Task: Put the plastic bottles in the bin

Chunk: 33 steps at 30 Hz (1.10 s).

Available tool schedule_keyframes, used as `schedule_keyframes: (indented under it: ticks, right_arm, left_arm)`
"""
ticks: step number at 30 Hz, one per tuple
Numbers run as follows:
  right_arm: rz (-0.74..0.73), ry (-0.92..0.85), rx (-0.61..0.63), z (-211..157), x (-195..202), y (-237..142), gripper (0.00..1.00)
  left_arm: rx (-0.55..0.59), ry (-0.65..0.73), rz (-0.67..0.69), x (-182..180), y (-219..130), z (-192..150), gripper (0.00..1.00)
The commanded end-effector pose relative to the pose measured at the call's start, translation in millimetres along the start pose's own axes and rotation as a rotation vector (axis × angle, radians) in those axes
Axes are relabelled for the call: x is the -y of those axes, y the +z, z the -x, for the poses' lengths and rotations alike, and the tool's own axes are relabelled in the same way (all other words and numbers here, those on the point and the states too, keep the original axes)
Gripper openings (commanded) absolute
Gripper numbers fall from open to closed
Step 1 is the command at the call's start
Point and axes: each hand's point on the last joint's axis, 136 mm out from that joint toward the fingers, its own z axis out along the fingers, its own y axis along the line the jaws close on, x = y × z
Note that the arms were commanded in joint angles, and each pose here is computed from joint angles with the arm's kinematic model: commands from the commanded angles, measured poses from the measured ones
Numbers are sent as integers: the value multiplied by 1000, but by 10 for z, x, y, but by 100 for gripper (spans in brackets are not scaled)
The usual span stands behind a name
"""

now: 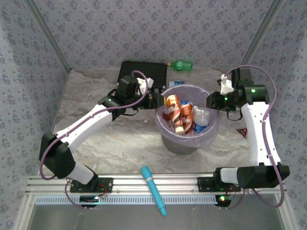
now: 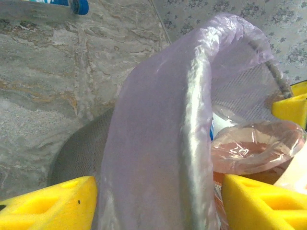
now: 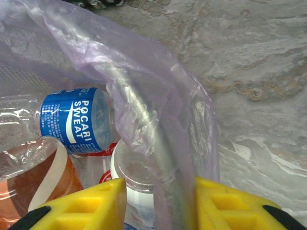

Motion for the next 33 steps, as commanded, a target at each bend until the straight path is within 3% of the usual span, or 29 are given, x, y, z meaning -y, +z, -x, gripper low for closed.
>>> schedule_keyframes:
  ticks: [1, 9, 22, 30, 33]
  right_arm:
    - [99, -2, 13, 2, -245, 45, 36]
    - [248, -46, 36, 121, -864, 274, 37]
    - [385, -275, 20, 415, -2265, 956, 37]
    - [416, -357, 22, 540, -2655, 1083, 38]
    - [397, -382, 49, 612, -2615, 992, 44]
  left_arm:
    - [32, -18, 23, -28, -112, 40, 68]
    - [117, -100, 178, -530, -538, 26, 66]
    - [336, -252, 454, -1297, -1897, -298, 64]
    - [338, -335, 462, -1504, -2015, -413, 63]
    - [342, -347, 460, -1550, -1986, -391, 63]
